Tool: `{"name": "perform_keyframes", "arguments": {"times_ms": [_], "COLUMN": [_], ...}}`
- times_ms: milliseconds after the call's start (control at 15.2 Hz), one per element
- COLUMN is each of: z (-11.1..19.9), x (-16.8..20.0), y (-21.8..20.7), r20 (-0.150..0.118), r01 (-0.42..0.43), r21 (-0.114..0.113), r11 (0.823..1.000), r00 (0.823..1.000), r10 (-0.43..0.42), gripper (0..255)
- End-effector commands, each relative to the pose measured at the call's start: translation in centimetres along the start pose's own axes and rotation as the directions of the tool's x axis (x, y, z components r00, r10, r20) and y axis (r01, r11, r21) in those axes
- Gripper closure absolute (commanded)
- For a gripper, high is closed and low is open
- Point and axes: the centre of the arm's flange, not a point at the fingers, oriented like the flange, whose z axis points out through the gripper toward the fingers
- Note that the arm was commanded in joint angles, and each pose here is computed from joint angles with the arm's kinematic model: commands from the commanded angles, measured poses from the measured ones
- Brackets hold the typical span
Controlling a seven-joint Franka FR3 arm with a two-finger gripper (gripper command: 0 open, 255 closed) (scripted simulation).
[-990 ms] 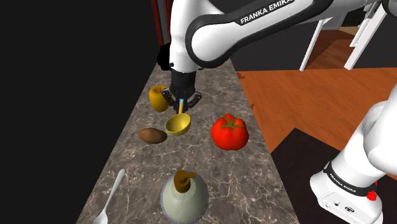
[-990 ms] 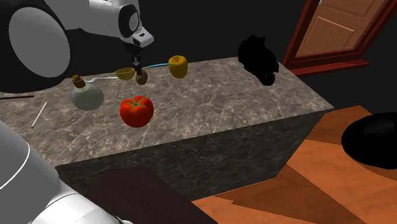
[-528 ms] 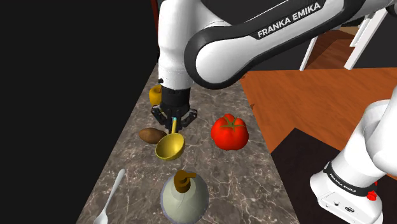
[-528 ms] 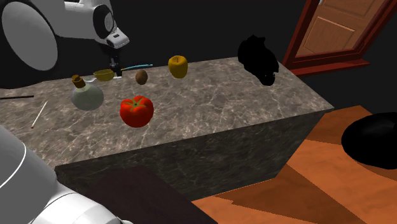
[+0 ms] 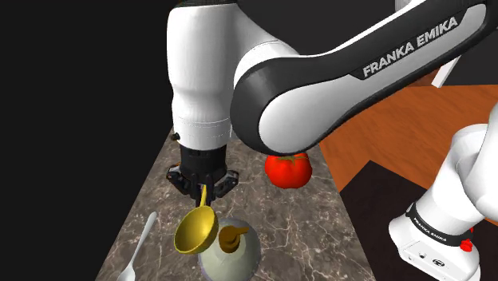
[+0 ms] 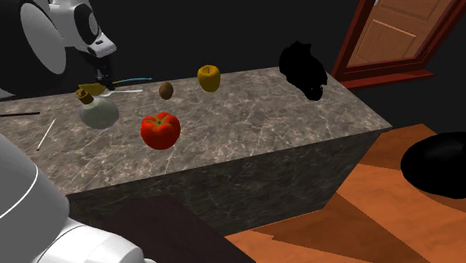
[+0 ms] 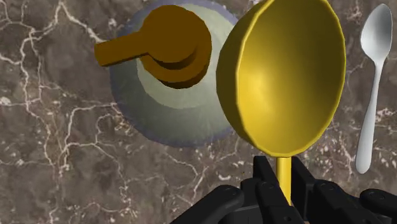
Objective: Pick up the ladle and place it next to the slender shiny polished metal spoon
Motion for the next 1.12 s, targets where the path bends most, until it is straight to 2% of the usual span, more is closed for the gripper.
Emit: {"name": "perform_keyframes", "arguments": {"times_ms": [0, 726, 1056], "z": [0.6, 2.0, 4.1], "x": [-2.4, -16.8, -17.3], "y": [-0.2, -2.1, -1.9], "r20": [0.000, 0.000, 0.000], "r01": [-0.002, -0.002, -0.002], "r21": [-0.001, -0.001, -0.001], "r11": [1.000, 1.000, 1.000], "r00": [1.000, 1.000, 1.000], "r10": [0.002, 0.002, 0.002], "gripper": [255, 255, 255]}}
